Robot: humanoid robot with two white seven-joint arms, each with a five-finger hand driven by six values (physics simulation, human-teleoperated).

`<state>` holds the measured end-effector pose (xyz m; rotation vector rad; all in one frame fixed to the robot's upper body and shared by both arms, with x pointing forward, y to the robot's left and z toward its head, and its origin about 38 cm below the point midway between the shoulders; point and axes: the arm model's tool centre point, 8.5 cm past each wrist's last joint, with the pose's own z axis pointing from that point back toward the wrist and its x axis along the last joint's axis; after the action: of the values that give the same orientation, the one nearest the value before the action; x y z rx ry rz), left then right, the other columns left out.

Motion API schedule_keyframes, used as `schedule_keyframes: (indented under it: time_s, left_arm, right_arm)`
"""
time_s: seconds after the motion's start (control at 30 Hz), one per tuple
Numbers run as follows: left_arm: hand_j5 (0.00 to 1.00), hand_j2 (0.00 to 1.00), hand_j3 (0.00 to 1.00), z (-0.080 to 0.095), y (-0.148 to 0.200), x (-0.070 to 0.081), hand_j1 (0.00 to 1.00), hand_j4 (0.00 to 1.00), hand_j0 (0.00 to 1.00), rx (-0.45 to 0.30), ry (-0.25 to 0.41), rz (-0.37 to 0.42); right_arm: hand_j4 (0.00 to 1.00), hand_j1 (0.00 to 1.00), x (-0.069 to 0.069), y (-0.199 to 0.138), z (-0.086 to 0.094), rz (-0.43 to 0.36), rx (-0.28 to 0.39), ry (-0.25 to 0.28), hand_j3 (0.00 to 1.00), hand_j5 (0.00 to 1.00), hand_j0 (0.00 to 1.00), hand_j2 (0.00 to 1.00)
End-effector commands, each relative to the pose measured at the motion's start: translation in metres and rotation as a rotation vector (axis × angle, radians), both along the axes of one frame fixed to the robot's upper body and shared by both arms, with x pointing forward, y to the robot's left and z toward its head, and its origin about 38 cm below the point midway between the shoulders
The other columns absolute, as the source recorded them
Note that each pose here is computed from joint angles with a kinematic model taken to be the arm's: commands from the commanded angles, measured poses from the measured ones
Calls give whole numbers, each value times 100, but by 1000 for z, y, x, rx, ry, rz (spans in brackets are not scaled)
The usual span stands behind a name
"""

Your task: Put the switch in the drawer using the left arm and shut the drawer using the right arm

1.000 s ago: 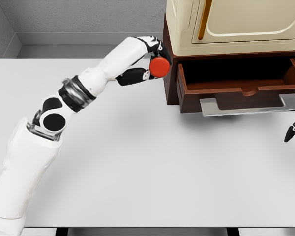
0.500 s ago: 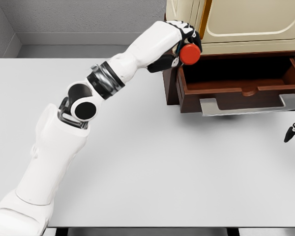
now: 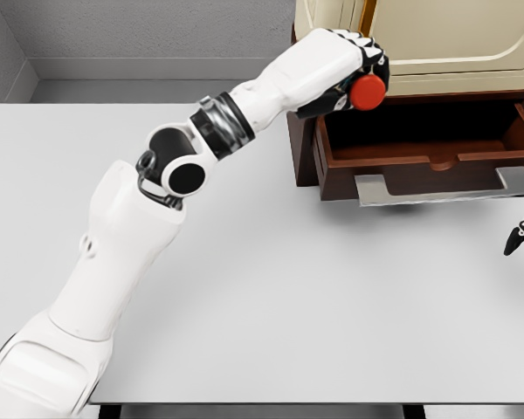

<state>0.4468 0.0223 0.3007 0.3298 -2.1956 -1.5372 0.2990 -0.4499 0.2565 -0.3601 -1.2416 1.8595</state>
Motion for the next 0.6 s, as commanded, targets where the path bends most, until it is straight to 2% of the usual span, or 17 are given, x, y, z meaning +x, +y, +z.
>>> schedule_keyframes:
  time_s: [0.0, 0.23, 0.27, 0.33, 0.37, 0.57]
  left_arm:
    - [34, 34, 34, -6, -3, 1, 34, 34, 34, 19, 10, 1]
    - [34, 34, 34, -7, -8, -1, 34, 34, 34, 31, 3, -11]
    - [39, 39, 39, -7, -8, -1, 39, 39, 39, 39, -2, -6]
    - [64, 64, 64, -7, -8, -1, 64, 64, 64, 38, -5, -8]
    - [71, 71, 71, -5, -9, -3, 71, 71, 71, 37, -13, -12]
    - [76, 76, 76, -6, -9, -3, 76, 76, 76, 40, -14, -10]
  right_arm:
    - [54, 54, 0, 0, 1, -2, 5, 1, 54, 54, 54, 54]
    - [54, 54, 0, 1, -2, 2, 5, 8, 54, 54, 54, 54]
    - [54, 54, 1, 1, -2, 2, 5, 6, 54, 54, 54, 54]
    - [54, 54, 0, 2, -2, 2, 5, 9, 54, 54, 54, 54]
    - [54, 54, 0, 2, -2, 2, 5, 9, 54, 54, 54, 54]
    - [54, 54, 0, 2, -2, 2, 5, 9, 54, 54, 54, 54]
